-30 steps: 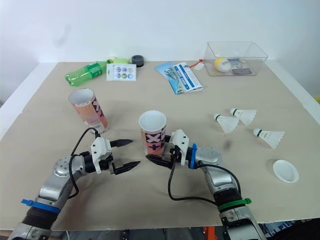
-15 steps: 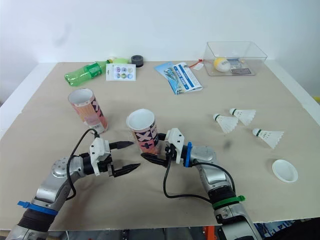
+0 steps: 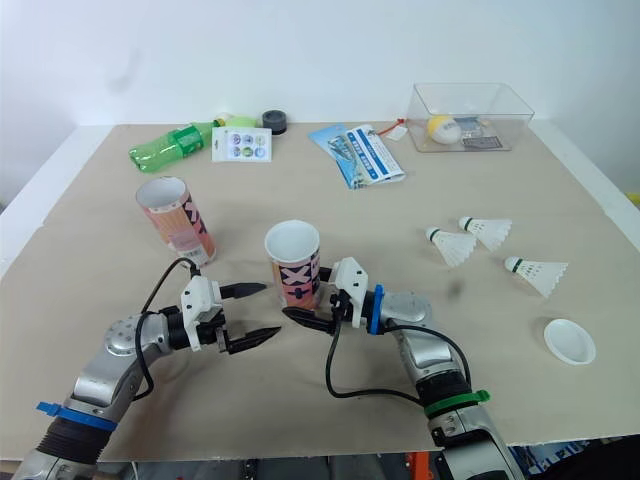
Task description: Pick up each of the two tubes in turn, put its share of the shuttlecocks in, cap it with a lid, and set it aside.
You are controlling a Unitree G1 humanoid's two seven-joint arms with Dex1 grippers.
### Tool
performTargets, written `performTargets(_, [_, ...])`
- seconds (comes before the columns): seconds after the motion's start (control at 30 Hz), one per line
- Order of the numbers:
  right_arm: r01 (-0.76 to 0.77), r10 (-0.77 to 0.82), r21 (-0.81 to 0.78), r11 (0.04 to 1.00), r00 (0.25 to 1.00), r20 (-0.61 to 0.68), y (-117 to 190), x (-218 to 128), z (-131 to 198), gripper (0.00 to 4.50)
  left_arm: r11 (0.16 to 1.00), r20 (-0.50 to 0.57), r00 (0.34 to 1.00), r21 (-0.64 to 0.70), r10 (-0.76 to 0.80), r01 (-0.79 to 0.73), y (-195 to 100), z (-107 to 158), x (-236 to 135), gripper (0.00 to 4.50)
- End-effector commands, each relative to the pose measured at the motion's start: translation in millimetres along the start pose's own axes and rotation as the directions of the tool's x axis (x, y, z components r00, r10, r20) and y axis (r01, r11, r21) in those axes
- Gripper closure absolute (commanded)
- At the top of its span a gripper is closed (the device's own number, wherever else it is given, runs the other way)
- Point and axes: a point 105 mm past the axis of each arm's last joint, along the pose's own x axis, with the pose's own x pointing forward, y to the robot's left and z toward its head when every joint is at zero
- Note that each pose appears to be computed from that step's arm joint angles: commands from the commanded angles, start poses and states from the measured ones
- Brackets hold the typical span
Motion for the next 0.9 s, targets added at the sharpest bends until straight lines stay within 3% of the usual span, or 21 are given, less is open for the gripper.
performTargets(0.03, [0.012,-0.011,-0.04,0.999,1.0,0.024,-5,0,10,0.77,0.999,0.009,1.0,0.037,0.0,0.0,3,6,0,0.0])
performTargets(0.43, [0.061,-0.059,-0.04,0.997,0.998,0.031,-10,-6,12,0.77,0.999,0.009,1.0,0.048,-0.015,0.014,3,5,2,0.0])
performTargets(0.63, [0.243,-0.237,-0.04,0.969,0.965,0.111,-25,-33,33,0.77,0.998,0.02,0.999,0.065,-0.026,0.024,2,10,5,0.0])
performTargets(0.77, [0.427,-0.417,-0.019,0.904,0.891,0.181,-38,-64,54,0.77,0.996,0.02,0.999,0.076,-0.044,0.042,1,13,7,0.0])
performTargets(0.9, [0.656,-0.63,-0.039,0.754,0.738,0.24,-58,-105,78,0.77,0.994,0.021,0.997,0.076,-0.077,0.076,0,14,11,0.0])
